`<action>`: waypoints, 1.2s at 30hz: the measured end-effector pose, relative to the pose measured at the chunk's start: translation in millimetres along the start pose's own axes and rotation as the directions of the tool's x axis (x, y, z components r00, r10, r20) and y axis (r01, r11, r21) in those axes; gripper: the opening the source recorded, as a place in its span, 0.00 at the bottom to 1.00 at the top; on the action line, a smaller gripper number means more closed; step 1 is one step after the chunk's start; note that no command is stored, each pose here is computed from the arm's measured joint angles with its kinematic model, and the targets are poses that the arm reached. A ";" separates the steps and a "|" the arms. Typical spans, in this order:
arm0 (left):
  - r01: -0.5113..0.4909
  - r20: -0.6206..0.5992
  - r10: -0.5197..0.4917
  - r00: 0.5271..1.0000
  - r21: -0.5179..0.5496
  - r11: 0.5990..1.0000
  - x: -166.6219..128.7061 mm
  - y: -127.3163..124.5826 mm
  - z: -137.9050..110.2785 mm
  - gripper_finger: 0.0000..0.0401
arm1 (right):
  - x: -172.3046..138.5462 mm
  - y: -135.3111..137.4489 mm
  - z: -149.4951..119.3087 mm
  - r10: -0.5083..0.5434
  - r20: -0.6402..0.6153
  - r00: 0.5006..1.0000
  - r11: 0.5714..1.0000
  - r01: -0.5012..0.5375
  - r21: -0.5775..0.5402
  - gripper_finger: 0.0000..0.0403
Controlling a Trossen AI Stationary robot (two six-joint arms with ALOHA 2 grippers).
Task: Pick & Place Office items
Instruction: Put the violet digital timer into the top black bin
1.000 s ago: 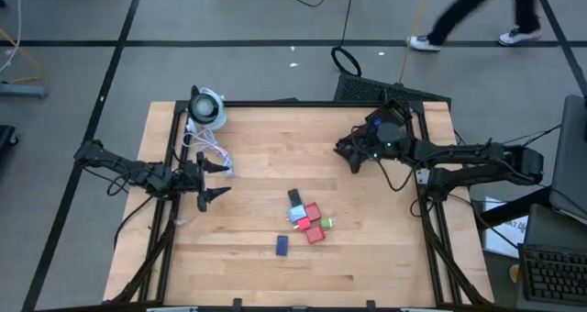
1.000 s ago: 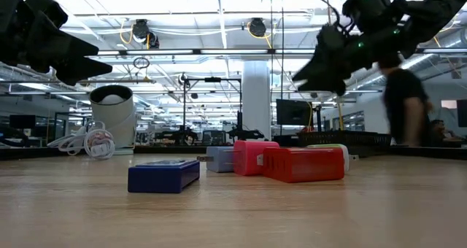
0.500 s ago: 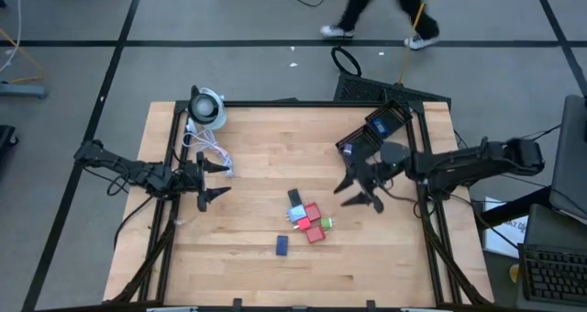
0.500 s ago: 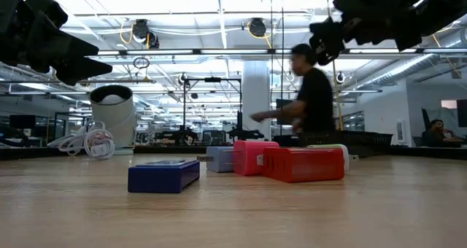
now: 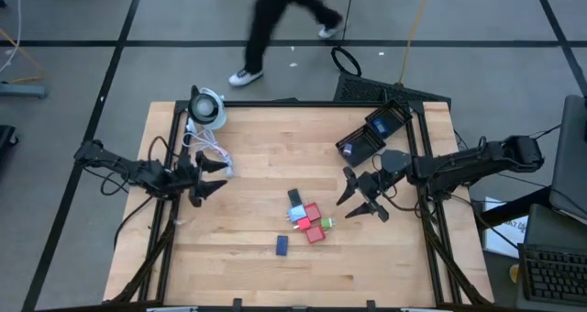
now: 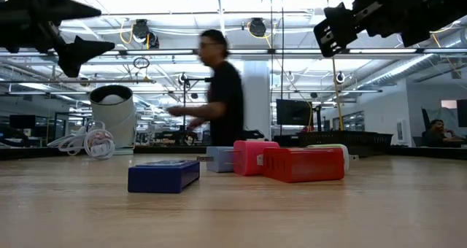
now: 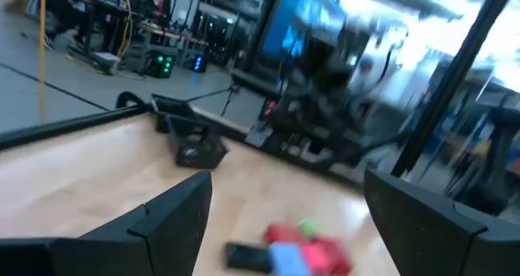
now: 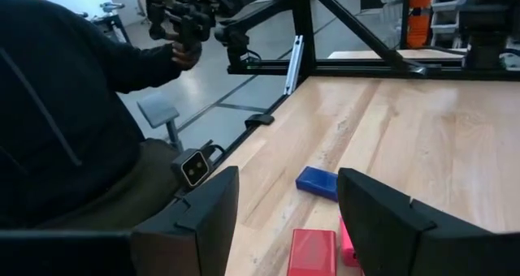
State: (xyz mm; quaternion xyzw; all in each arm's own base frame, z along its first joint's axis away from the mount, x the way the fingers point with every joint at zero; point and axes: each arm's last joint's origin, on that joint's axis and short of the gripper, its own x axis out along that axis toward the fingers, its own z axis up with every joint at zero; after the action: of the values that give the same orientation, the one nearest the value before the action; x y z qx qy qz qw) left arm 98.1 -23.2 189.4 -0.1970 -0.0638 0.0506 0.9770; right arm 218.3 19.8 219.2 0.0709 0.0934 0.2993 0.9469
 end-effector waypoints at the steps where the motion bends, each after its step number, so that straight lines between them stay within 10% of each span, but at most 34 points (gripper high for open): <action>1: 0.001 0.006 -0.001 1.000 -0.020 1.000 0.0 -0.2 0.6 0.81 | 0.0 0.0 0.1 -0.002 0.000 1.000 1.000 0.002 -0.002 0.49; 20: -0.037 -0.078 0.014 0.997 -0.296 0.954 9.4 -2.5 -9.9 0.81 | 0.0 -0.3 -0.6 -0.005 -0.005 1.000 1.000 0.005 -0.006 0.49; 30: -0.008 -0.369 0.005 0.929 -0.006 1.000 61.1 -51.2 -19.4 0.81 | -0.2 -3.1 0.9 -0.103 0.016 0.995 0.995 0.103 -0.009 0.49; 36: 0.032 -0.634 0.054 0.772 0.123 0.992 113.0 -107.1 -28.5 0.81 | -0.5 -4.6 1.0 -0.158 0.021 0.987 0.987 0.158 0.019 0.49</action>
State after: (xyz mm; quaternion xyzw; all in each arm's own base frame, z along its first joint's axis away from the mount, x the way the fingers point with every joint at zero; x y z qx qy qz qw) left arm 221.6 -118.2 217.0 -0.1404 0.2744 -0.0093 0.9513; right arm 220.7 15.7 219.4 0.0748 0.0907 0.2217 0.9680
